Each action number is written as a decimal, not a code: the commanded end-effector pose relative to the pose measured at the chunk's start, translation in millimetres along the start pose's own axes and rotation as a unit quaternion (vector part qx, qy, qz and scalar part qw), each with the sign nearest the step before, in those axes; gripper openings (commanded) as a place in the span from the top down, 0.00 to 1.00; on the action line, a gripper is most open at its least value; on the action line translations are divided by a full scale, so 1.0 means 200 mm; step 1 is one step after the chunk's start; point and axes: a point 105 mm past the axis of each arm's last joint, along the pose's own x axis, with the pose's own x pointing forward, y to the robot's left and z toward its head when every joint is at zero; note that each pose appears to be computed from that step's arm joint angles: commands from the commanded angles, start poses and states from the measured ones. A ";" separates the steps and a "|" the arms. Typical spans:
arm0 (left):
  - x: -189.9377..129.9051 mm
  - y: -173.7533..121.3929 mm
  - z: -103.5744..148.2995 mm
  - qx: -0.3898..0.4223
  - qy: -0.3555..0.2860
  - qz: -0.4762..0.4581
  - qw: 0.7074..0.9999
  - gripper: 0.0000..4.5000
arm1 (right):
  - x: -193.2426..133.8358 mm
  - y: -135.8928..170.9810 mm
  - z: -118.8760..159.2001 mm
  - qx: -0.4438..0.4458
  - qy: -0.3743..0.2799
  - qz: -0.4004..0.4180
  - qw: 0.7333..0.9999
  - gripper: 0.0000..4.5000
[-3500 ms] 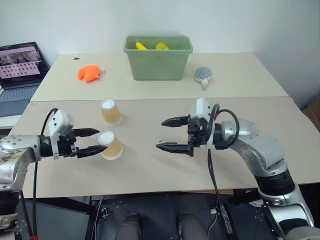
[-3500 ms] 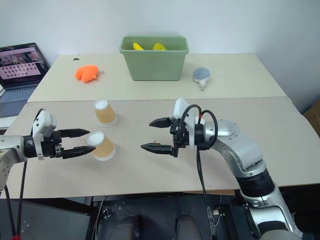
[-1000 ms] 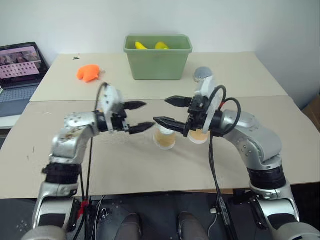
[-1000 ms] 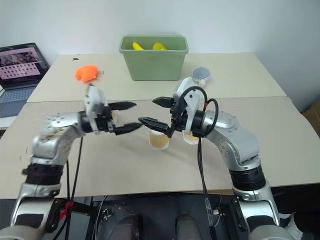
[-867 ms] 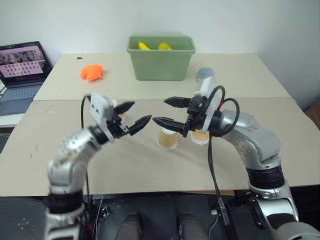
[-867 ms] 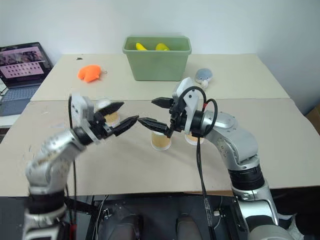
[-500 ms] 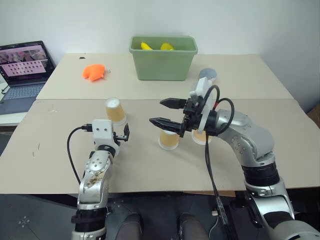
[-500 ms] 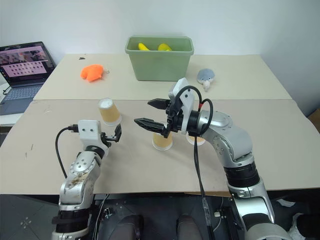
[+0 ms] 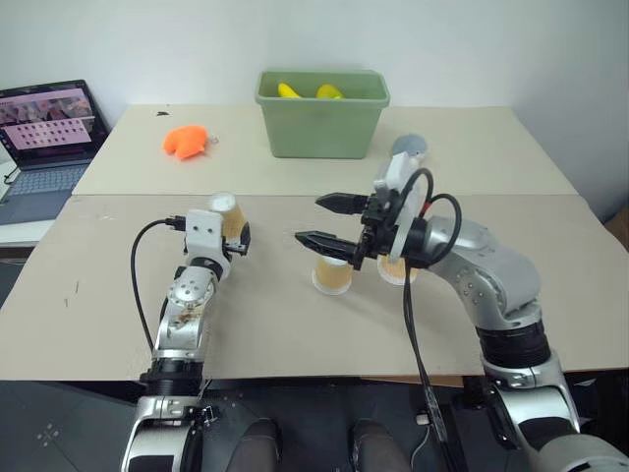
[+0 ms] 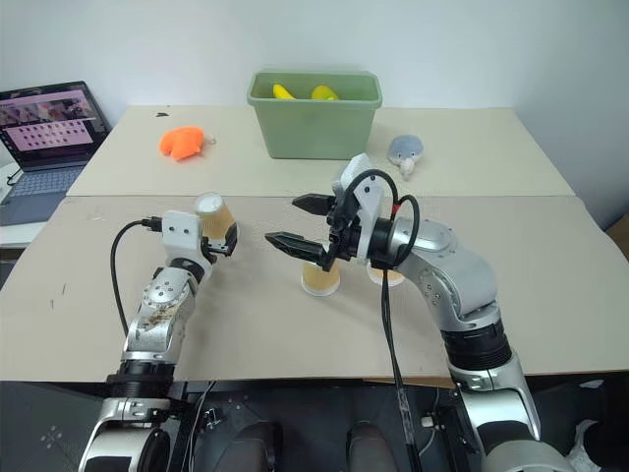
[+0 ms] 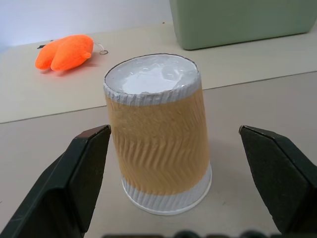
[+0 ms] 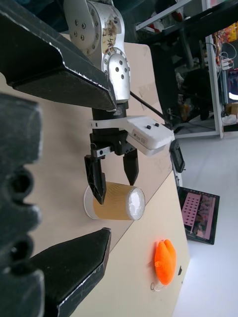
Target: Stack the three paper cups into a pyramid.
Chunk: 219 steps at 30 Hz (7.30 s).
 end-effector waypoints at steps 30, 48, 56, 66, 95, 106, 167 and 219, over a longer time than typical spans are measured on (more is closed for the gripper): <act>0.24 -0.07 0.20 -0.007 -0.045 -0.074 0.996 0.02 | 0.00 0.03 0.04 -0.021 -0.014 0.003 1.000 0.00; 0.26 -0.05 0.22 -0.017 -0.049 -0.075 0.996 0.44 | -0.02 0.02 0.04 -0.023 -0.010 -0.003 1.000 0.00; 0.12 -0.05 0.46 -0.010 -0.120 -0.216 0.969 0.44 | -0.02 0.01 0.03 -0.023 -0.006 -0.011 1.000 0.00; -0.11 0.06 0.40 0.053 -0.040 -0.412 0.909 0.44 | -0.05 -0.03 0.03 -0.025 -0.009 -0.034 0.999 0.00; -0.16 -0.43 0.06 0.036 -0.009 -0.569 0.821 0.44 | -0.19 -0.08 0.08 -0.047 0.005 -0.094 0.994 0.00; -0.15 -0.52 0.03 0.032 -0.009 -0.588 0.808 0.44 | -0.19 -0.08 0.08 -0.049 0.009 -0.094 0.994 0.00; -0.44 -0.21 0.63 0.049 -0.028 -0.591 0.805 0.02 | -0.67 -0.41 -0.38 0.001 0.140 -0.237 0.961 0.00; -0.42 -0.25 0.59 0.061 -0.022 -0.593 0.802 0.00 | -0.13 -0.38 0.44 -0.038 0.058 0.031 0.997 0.38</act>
